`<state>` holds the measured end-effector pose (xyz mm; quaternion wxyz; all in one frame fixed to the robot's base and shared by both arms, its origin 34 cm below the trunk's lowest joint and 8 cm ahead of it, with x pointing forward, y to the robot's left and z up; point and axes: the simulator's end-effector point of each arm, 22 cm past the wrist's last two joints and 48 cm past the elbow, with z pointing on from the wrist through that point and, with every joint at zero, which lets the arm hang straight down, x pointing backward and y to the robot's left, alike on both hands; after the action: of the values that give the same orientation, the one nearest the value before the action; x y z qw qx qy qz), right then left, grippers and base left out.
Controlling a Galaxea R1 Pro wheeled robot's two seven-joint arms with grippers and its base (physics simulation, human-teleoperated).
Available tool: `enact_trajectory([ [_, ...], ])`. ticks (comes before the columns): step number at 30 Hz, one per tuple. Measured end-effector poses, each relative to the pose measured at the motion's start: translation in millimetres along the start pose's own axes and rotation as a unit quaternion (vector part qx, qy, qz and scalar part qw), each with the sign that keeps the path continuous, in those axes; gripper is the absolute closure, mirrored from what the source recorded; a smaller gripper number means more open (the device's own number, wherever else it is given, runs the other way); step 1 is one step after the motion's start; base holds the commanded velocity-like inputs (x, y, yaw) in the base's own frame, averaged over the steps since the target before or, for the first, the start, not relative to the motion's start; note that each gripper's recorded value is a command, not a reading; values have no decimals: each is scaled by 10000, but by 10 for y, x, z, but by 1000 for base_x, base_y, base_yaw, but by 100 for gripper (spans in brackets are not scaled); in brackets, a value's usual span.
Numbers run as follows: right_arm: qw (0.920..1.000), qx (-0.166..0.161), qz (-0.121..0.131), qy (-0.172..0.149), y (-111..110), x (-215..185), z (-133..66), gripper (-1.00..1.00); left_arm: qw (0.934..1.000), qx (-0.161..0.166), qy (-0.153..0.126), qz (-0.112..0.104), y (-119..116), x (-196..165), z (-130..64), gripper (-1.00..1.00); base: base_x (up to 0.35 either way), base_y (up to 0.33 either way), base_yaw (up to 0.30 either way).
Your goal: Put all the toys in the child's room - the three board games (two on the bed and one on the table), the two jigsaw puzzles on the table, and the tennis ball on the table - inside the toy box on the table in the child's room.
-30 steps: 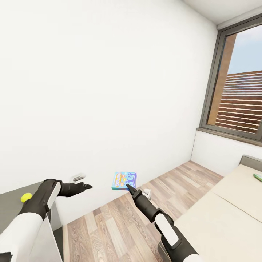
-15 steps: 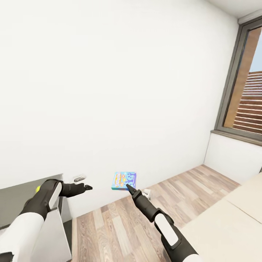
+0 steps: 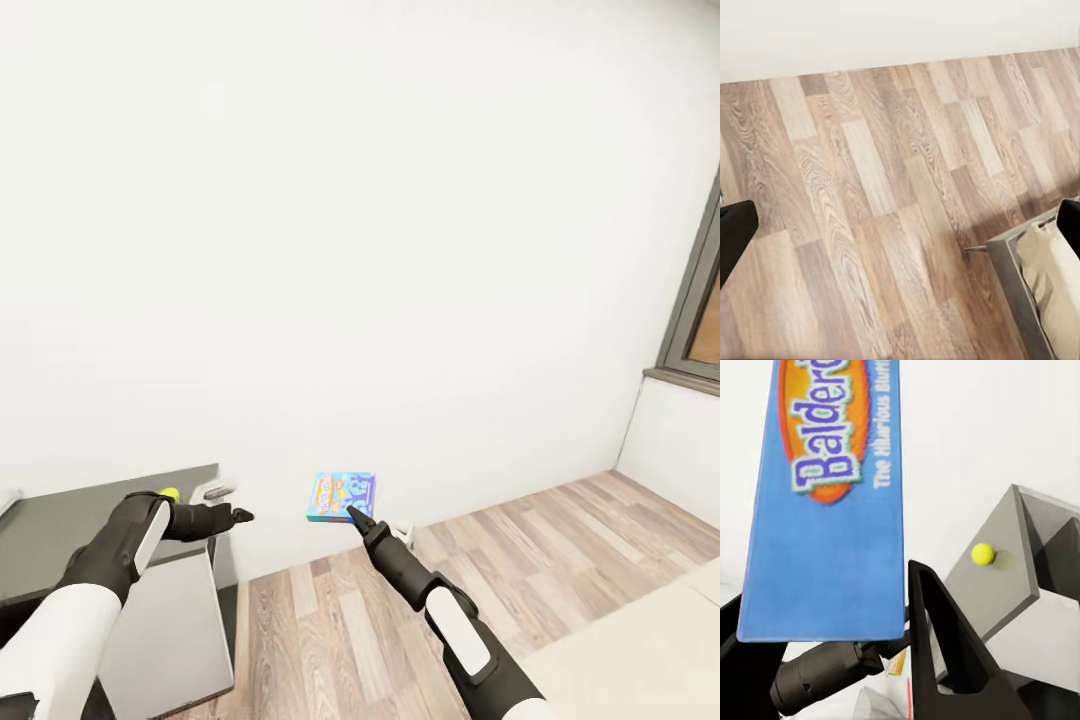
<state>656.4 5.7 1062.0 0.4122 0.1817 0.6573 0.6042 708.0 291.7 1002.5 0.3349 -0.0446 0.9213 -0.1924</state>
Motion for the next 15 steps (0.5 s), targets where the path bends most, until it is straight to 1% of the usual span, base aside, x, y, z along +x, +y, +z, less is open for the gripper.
enact_trajectory([
  [4, 10000, 5, -2, -3, -5, -6, -4, 100, 9999, -95, -94, 40, 42, -39, 3, -100, 0, 0, 286],
  [15, 10000, 2, 0, 1, -4, -2, -3, 100, 9999, -123, -110, 46, 18, -35, 29, -100, -2, 0, 286],
])
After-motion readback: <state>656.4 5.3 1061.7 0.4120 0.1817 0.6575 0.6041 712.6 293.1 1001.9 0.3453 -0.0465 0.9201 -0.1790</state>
